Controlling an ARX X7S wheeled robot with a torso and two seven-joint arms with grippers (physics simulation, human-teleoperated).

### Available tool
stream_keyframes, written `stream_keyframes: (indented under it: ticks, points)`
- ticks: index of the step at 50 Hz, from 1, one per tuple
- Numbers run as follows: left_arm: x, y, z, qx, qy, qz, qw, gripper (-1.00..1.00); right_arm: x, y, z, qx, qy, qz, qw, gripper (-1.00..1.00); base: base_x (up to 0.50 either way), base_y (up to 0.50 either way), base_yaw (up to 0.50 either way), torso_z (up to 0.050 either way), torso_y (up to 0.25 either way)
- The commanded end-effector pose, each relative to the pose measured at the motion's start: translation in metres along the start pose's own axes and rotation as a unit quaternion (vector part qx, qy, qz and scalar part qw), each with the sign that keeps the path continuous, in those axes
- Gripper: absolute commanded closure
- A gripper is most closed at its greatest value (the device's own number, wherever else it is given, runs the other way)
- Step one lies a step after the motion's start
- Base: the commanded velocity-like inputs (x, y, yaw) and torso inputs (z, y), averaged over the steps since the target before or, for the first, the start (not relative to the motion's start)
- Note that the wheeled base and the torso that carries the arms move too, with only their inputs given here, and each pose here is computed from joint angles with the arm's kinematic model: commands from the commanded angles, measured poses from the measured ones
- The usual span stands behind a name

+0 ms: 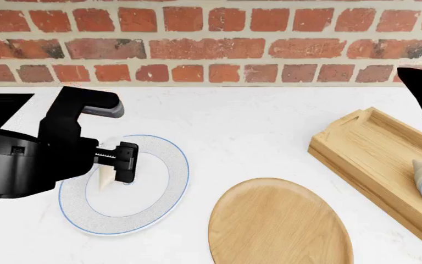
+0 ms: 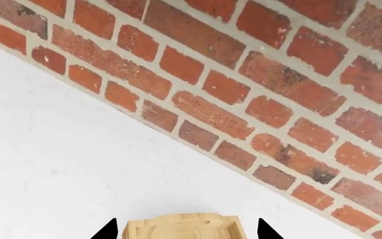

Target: Move the dessert items from the plate to the tray.

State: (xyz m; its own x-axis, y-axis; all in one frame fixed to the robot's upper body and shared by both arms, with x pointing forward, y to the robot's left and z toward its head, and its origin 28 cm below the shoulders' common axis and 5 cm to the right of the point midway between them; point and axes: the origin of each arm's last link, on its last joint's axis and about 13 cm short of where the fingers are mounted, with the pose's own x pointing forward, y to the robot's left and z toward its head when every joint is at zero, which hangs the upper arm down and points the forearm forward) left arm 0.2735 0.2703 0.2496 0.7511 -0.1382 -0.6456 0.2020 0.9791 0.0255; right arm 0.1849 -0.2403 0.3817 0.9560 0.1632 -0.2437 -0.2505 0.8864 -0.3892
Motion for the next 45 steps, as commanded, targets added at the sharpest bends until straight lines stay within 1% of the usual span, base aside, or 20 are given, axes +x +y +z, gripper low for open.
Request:
stream_keyframes:
  ticks: [1, 15, 28, 29, 45]
  points:
    - [0.009, -0.001, -0.006, -0.001, 0.004, -0.003, 1.000, -1.00, 0.001, 0.000, -0.005, -0.001, 0.001, 0.003, 1.000, -1.00, 0.00, 0.00, 0.00, 0.000, 0.000]
    - [0.017, 0.001, -0.009, -0.004, 0.007, -0.005, 1.000, -1.00, -0.002, -0.001, -0.009, 0.004, 0.004, 0.001, 1.000, -1.00, 0.00, 0.00, 0.00, 0.000, 0.000]
    - [0.025, 0.000, -0.014, -0.006, 0.014, -0.008, 1.000, -1.00, -0.003, -0.001, -0.011, 0.007, 0.006, -0.001, 1.000, -1.00, 0.00, 0.00, 0.00, 0.000, 0.000]
    - [0.025, 0.000, -0.014, -0.006, 0.013, -0.007, 1.000, 1.00, -0.003, -0.001, -0.012, 0.007, 0.007, -0.001, 1.000, -1.00, 0.00, 0.00, 0.00, 0.000, 0.000]
    - [0.013, 0.001, -0.007, -0.007, -0.003, 0.005, 1.000, 1.00, -0.002, -0.003, -0.018, 0.013, 0.014, -0.005, 1.000, -1.00, 0.00, 0.00, 0.00, 0.000, 0.000]
